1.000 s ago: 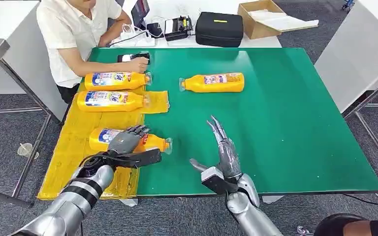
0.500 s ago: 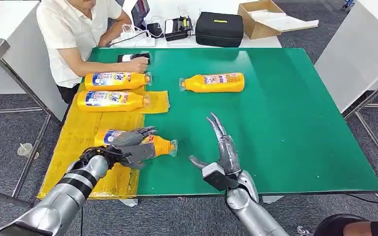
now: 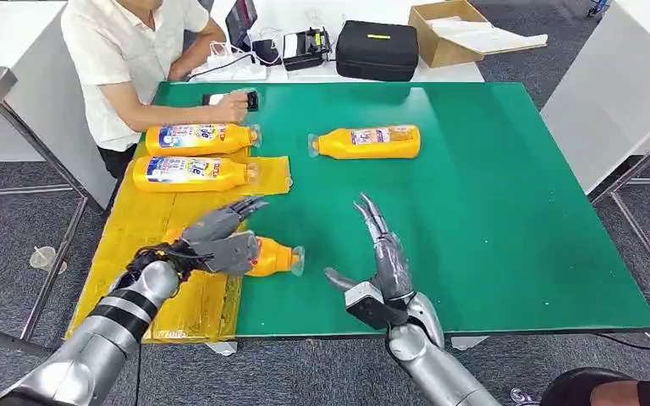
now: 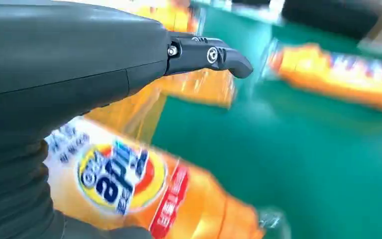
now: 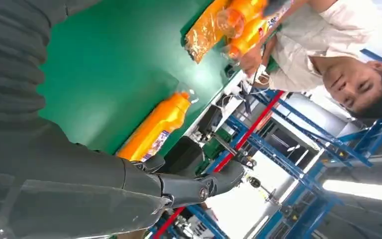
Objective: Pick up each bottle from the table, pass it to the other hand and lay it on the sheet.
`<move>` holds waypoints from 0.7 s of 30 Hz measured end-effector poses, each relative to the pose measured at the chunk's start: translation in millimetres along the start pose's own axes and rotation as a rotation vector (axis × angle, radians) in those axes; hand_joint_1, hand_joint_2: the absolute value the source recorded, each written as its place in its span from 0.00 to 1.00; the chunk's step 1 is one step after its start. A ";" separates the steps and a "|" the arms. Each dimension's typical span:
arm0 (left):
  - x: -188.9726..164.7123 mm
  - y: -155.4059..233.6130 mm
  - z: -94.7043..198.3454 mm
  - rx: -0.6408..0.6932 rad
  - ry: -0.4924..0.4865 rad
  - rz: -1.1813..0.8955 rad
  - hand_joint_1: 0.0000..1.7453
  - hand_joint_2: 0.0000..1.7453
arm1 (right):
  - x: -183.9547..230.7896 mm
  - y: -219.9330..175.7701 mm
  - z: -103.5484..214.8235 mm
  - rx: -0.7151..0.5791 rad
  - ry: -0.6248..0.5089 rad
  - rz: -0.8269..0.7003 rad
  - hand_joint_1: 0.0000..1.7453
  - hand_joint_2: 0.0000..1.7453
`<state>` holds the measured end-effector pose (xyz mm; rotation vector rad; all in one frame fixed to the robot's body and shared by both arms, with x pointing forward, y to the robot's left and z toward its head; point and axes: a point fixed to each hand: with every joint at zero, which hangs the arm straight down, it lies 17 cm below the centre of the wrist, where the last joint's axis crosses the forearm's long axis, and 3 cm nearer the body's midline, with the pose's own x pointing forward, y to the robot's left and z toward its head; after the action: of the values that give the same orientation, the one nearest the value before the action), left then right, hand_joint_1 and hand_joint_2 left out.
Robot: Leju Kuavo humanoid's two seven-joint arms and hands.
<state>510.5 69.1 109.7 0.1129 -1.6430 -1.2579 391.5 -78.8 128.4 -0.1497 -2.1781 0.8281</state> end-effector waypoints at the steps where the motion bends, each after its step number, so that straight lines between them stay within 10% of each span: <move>1: 3.9 3.6 -0.3 0.013 -0.010 -0.008 0.00 1.00 | -0.2 -0.5 0.3 -0.001 -0.001 0.007 0.00 1.00; 6: 28.3 25.0 10.3 0.167 -0.059 -0.029 0.00 1.00 | -12.2 -1.8 5.7 0.038 -0.012 0.207 0.00 1.00; 21: 75.4 8.5 57.4 0.293 -0.196 0.187 0.00 1.00 | -207.8 -119.6 81.3 0.365 0.533 0.654 0.00 1.00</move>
<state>435.9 66.1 168.7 0.0142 -1.9525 -0.9047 494.5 -288.1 29.9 -0.8259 -1.4446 1.3473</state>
